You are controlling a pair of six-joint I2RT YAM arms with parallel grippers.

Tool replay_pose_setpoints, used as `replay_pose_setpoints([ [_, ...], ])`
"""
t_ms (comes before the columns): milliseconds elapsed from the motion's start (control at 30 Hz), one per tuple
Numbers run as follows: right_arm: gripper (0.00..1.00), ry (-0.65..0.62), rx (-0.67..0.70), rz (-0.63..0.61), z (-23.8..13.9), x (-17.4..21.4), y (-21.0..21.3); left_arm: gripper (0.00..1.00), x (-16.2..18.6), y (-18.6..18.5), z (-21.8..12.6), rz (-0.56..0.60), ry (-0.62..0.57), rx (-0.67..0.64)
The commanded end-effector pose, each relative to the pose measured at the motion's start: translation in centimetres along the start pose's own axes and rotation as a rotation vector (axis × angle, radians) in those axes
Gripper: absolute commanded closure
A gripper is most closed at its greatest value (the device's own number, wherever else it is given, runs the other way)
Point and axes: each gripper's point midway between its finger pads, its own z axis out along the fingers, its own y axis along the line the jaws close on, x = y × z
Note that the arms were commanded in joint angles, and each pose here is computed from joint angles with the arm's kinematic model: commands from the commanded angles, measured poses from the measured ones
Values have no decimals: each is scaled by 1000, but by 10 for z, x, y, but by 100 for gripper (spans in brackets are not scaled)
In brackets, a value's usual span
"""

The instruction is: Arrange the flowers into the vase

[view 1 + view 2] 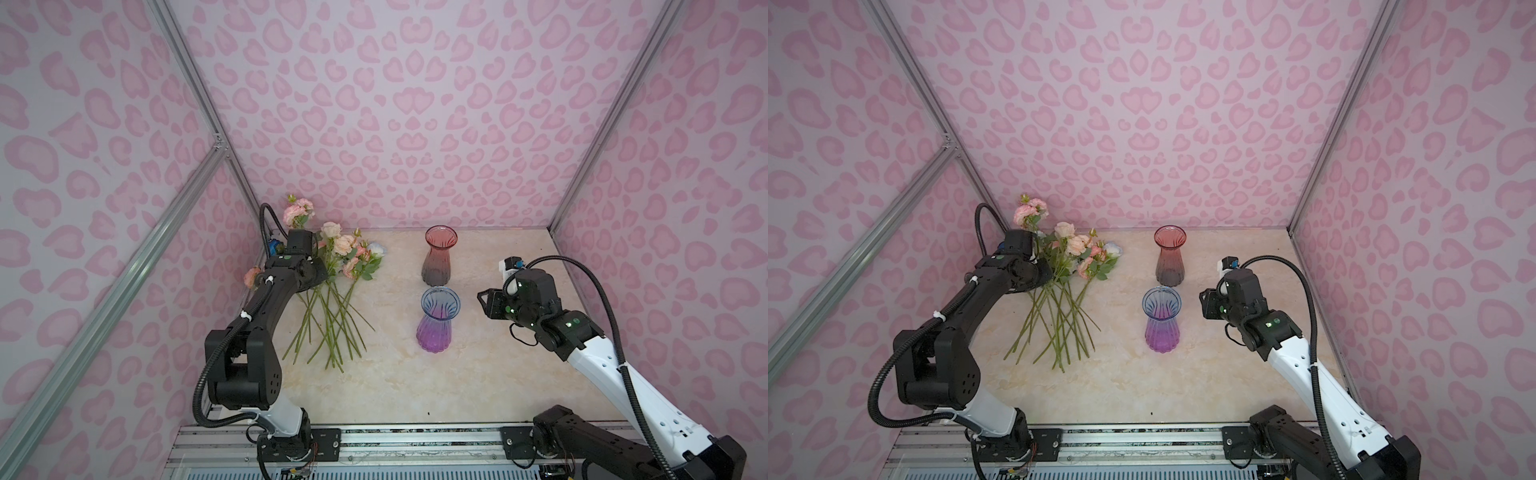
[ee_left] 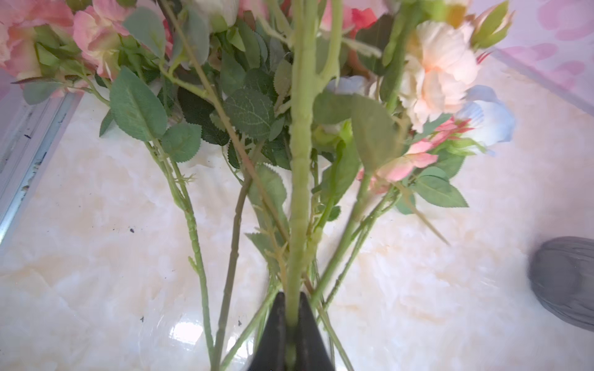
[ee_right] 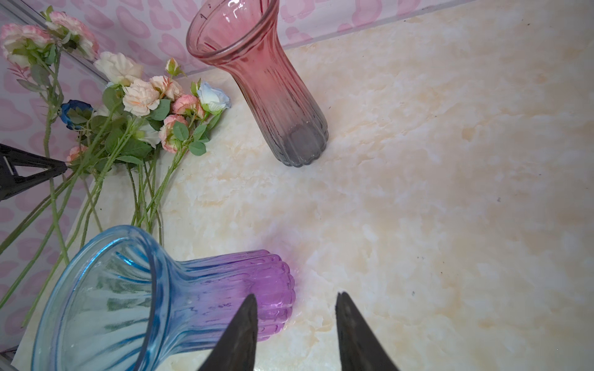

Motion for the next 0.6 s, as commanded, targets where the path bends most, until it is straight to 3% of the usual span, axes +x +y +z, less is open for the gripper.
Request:
replay_pose_setpoints([
  [0,59,-14,-21,3,0,-1,3,88,6,-10,-12,28,20,64],
  [133,58,-25,-24,5,-3,-1,3,84,23,-16,3,28,80,103],
  [300,58,-28,-29,5,-5,-1,3,84,48,-12,32,22,149,61],
  [567,58,-22,-31,5,-2,2,2,78,25,-4,46,24,94,-39],
])
